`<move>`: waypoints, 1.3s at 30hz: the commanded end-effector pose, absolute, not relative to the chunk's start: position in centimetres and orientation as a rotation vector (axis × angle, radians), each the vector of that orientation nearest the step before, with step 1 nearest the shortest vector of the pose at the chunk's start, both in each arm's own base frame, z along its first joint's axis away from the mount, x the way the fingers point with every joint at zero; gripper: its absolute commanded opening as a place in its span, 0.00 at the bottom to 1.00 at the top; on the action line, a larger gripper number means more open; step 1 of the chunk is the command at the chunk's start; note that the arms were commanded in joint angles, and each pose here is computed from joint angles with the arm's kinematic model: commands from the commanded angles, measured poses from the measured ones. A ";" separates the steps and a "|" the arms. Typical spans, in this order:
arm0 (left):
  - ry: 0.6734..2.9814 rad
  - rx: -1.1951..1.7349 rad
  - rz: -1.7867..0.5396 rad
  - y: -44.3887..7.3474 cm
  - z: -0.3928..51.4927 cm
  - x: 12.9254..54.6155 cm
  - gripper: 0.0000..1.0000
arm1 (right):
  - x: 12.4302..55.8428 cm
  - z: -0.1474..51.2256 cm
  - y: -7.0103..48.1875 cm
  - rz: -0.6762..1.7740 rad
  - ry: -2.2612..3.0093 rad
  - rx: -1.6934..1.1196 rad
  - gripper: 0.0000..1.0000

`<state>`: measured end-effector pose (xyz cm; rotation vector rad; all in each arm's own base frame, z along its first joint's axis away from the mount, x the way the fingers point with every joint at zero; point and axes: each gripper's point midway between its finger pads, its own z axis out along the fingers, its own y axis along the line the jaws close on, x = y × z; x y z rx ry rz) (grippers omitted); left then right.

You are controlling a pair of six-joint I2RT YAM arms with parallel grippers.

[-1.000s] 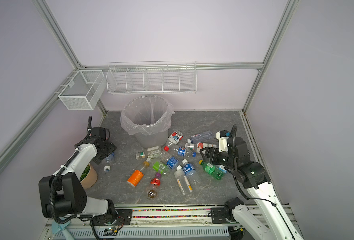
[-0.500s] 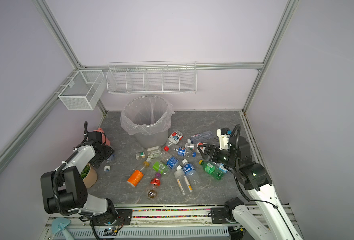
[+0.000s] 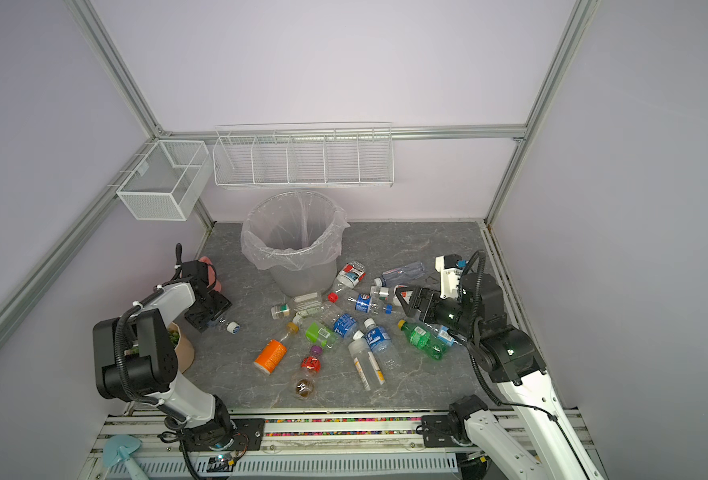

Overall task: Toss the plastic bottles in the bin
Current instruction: 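Grasp the blue-label water bottle with the left gripper, then carry the bottle with the left gripper over the bin and drop it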

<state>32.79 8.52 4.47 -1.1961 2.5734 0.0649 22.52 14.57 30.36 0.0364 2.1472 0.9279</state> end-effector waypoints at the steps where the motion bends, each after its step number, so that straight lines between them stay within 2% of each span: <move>1: 2.549 -1.191 0.089 8.8 5.6 32.7 0.59 | 22.6 30.2 14.6 0.940 2.136 0.045 0.90; 5: 2.540 -1.186 0.077 8.3 5.8 32.4 0.42 | 22.6 30.3 14.6 0.939 2.135 0.044 0.90; 6: 2.533 -1.185 0.072 8.1 6.1 32.3 0.41 | 22.5 30.2 14.5 0.936 2.137 0.045 0.90; 14: 2.483 -1.083 0.019 4.3 10.1 30.8 0.40 | 22.0 30.5 14.2 0.921 2.136 0.037 0.90; 18: 2.366 -0.957 -0.065 2.8 15.5 30.2 0.40 | 21.7 30.2 13.9 0.904 2.141 0.041 0.90; 24: 2.156 -0.817 -0.199 1.6 28.3 30.3 0.38 | 21.7 30.2 14.0 0.917 2.141 0.049 0.90; 30: 2.046 -0.506 -0.354 -3.8 39.5 33.3 0.39 | 21.9 30.3 14.0 0.929 2.132 0.064 0.90; 35: 2.039 -0.339 -0.441 -8.7 42.8 37.4 0.39 | 21.6 30.4 13.8 0.924 2.134 0.067 0.90; 39: 2.036 -0.230 -0.445 -12.5 43.3 40.7 0.39 | 21.0 30.4 13.4 0.903 2.136 0.063 0.90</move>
